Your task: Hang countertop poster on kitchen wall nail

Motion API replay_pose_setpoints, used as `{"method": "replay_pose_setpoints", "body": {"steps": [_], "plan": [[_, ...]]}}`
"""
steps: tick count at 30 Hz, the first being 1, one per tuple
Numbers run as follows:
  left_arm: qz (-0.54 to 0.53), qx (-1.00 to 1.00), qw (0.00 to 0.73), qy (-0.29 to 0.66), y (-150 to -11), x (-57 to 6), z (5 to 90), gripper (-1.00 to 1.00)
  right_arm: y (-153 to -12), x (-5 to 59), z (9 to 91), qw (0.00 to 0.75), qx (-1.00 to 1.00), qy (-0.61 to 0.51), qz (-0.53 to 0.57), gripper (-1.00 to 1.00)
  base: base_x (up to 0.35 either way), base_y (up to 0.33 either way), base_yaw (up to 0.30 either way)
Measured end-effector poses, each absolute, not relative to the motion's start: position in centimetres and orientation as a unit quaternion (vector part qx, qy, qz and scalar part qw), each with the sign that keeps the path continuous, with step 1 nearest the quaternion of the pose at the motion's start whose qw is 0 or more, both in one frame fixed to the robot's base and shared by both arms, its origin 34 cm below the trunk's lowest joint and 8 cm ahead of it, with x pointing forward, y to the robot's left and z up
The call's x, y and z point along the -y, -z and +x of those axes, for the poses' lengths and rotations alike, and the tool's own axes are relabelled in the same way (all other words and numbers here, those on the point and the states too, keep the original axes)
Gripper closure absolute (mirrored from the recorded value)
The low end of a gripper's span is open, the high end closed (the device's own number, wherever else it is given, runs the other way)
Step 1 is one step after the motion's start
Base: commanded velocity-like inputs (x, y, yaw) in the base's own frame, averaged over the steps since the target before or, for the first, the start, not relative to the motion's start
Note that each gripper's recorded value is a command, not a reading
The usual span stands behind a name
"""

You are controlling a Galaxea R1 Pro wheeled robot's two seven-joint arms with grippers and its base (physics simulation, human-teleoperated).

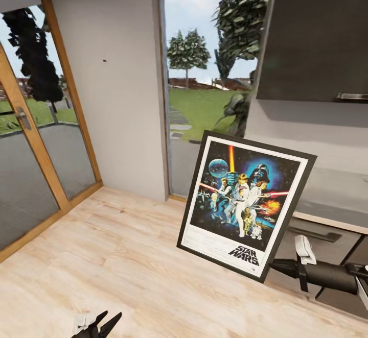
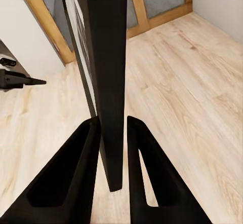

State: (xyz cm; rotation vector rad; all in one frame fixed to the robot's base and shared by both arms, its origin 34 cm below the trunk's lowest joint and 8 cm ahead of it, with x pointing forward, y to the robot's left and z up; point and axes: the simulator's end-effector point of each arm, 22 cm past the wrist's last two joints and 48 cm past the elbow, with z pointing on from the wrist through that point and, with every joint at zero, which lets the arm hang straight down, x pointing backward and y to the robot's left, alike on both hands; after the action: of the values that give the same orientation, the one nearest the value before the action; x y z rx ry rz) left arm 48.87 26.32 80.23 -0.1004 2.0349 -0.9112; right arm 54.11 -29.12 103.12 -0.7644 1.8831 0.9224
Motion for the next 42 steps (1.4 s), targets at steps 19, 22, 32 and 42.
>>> {"method": "replay_pose_setpoints", "body": {"steps": [19,22,32,42], "plan": [[-0.04,-0.819,0.439,0.367,-80.2,-26.3,48.9,-1.0,-103.1,29.1,54.1,0.44,-0.758,-0.371,-0.308,1.0,0.206,0.286,0.001],[-0.04,-0.819,0.439,0.367,-80.2,-26.3,48.9,-1.0,-103.1,29.1,54.1,0.44,-0.758,-0.372,-0.308,1.0,0.149,0.325,0.066],[-0.041,-0.819,0.439,0.367,-80.2,-26.3,48.9,-1.0,-103.8,28.2,54.3,0.448,-0.749,-0.371,-0.318,1.0,0.146,0.326,0.255],[-0.04,-0.819,0.439,0.367,-80.2,-26.3,48.9,-1.0,-104.1,27.6,54.4,0.452,-0.744,-0.373,-0.32,1.0,0.146,0.326,0.055]]}}
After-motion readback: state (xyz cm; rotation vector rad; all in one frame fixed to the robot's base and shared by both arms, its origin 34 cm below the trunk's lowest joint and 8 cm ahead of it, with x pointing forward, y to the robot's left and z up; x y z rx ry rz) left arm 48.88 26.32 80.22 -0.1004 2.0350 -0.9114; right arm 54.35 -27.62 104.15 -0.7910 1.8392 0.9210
